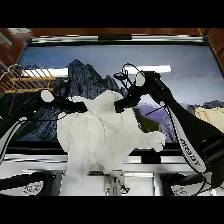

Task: Fold the shirts.

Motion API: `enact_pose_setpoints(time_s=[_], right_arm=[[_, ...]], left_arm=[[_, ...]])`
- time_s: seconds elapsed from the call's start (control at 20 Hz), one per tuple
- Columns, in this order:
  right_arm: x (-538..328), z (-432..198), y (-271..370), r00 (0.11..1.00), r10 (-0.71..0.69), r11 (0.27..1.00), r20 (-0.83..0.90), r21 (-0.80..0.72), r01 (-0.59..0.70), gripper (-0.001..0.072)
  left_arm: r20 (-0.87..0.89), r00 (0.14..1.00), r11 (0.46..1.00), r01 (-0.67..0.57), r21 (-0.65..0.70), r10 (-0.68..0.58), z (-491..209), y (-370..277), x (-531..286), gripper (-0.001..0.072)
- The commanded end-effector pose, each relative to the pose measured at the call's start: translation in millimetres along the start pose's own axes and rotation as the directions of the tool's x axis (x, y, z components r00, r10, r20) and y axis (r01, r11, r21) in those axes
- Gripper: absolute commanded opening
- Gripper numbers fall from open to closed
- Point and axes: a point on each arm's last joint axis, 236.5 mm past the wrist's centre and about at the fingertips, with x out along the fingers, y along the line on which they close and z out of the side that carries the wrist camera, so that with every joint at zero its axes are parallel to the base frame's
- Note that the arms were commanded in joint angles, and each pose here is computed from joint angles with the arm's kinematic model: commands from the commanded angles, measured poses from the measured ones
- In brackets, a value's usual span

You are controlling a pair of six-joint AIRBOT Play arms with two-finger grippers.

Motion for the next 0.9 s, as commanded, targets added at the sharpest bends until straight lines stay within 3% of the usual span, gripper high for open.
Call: enact_pose_setpoints(time_s=[0.0,0.45,0.6,0.75,0.85], right_arm=[[2,-1,5,1.0,0.009,1.0,-0.008,0.002,-0.009,0.0656],[2,-16,18,0.996,0.048,0.999,-0.071,-0.017,-0.049,0.0656],[17,-21,24,0.993,-0.048,0.99,-0.11,-0.137,0.033,0.0657],[42,-24,25,0.97,-0.197,0.933,-0.141,-0.33,0.141,0.0656],[59,-18,23,0.967,-0.225,0.921,-0.123,-0.352,0.169,0.0642]], left_arm=[[0.067,0.995,0.996,0.077,-0.054,-0.074,14,-28,13,0.0612],[0.126,0.987,0.991,0.108,-0.075,-0.098,47,-35,23,0.0608],[0.123,0.988,0.991,0.104,-0.081,-0.093,47,-32,27,0.0608],[0.122,0.988,0.991,0.102,-0.083,-0.092,47,-31,27,0.0608],[0.124,0.988,0.991,0.101,-0.09,-0.089,48,-28,26,0.0608]])
